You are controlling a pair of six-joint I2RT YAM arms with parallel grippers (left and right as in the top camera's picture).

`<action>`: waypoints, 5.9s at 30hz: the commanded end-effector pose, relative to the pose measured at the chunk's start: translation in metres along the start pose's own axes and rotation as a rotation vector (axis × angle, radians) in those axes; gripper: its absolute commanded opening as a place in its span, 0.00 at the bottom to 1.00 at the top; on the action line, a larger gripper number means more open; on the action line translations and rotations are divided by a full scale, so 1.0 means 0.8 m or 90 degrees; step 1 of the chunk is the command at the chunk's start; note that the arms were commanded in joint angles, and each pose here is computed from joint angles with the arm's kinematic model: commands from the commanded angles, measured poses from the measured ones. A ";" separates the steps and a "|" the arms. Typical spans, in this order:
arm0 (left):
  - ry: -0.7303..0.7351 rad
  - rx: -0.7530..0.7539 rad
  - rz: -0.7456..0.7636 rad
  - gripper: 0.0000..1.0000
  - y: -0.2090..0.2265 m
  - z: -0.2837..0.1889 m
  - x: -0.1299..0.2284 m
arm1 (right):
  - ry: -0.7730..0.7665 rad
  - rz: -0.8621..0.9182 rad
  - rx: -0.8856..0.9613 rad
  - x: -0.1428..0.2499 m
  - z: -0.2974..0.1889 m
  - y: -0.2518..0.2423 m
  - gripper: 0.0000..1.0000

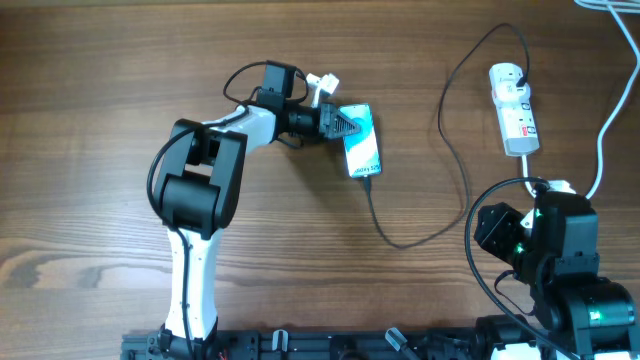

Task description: Plug charger to phone and switch on socket

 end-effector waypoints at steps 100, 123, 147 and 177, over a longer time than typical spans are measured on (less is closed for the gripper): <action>-0.347 -0.790 0.059 1.00 -0.455 -0.380 0.302 | -0.230 0.193 0.144 -0.231 0.304 -0.011 0.04; -0.464 -0.759 0.120 1.00 -0.475 -0.392 0.355 | -0.193 0.166 0.120 -0.242 0.367 -0.001 0.04; -0.464 -0.759 0.120 1.00 -0.475 -0.392 0.355 | -0.104 0.061 0.110 -0.183 0.406 0.033 0.04; -0.605 -0.714 0.190 1.00 -0.479 -0.397 0.402 | -0.270 0.073 0.192 -0.216 0.173 0.073 0.04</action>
Point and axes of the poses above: each gripper's point midway between its finger pads, its own z axis out along the fingers, its own y axis along the line the jaws close on, x = y × z, the point moved 8 cm from there along -z, back along the fingers, and after that the axes turned 15 degrees about z, right-handed, at the moved point
